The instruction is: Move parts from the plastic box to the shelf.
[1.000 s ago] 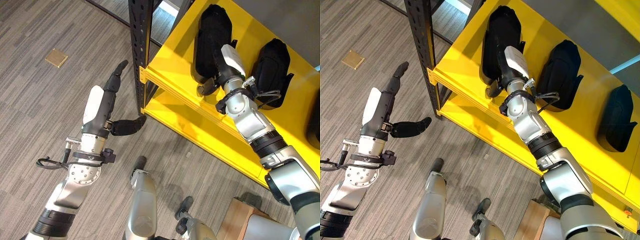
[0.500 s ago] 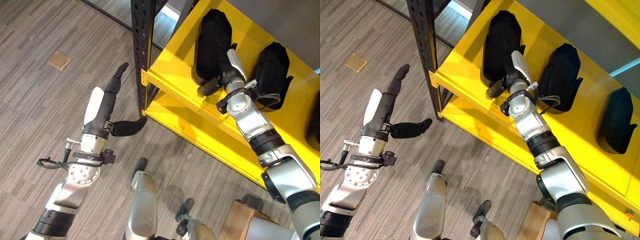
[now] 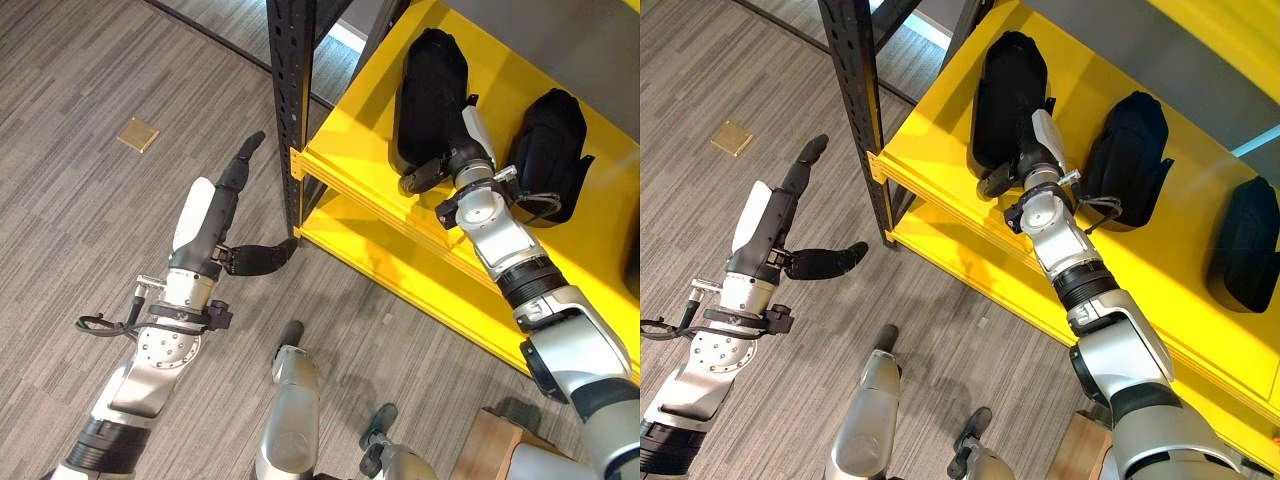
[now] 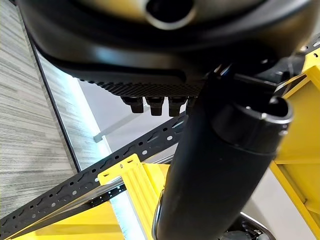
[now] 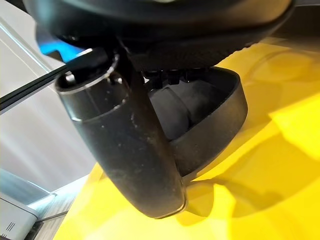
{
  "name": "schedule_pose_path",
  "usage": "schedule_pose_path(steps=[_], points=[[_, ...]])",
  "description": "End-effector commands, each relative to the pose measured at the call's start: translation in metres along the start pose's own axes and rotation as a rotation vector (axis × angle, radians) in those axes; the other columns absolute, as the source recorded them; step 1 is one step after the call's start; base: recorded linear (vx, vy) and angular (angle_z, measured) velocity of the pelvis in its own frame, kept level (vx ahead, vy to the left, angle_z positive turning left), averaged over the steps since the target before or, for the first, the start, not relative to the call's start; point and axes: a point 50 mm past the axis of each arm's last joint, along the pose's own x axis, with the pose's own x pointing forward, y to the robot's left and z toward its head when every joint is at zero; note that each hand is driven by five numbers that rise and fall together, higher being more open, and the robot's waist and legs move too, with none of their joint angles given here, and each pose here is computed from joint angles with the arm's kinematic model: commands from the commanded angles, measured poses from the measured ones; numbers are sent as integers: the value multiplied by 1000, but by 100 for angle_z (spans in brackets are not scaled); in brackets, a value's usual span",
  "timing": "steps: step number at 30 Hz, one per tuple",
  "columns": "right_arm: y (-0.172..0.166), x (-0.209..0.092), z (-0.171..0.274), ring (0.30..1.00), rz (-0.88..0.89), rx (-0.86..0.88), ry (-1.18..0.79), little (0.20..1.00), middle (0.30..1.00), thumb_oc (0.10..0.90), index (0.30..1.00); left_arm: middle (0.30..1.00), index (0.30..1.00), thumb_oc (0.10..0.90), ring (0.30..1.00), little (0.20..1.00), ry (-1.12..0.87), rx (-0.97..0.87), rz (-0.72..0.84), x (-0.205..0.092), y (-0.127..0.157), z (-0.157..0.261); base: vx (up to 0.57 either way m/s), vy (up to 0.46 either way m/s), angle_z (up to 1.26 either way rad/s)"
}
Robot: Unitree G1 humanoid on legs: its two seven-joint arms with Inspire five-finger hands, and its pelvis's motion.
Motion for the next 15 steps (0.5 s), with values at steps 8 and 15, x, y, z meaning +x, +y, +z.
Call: schedule_pose_path(steps=[8,15], points=[[0,7,49,1000,-51,63,-158,1000,1000,900,1000,1000,1000,900,1000,1000,-228,-53,71,11,14,35,-6,27,0],[0,8,50,1000,-53,92,-157,1000,1000,900,1000,1000,1000,900,1000,1000,-223,-65,77,10,14,34,-4,33,1]])
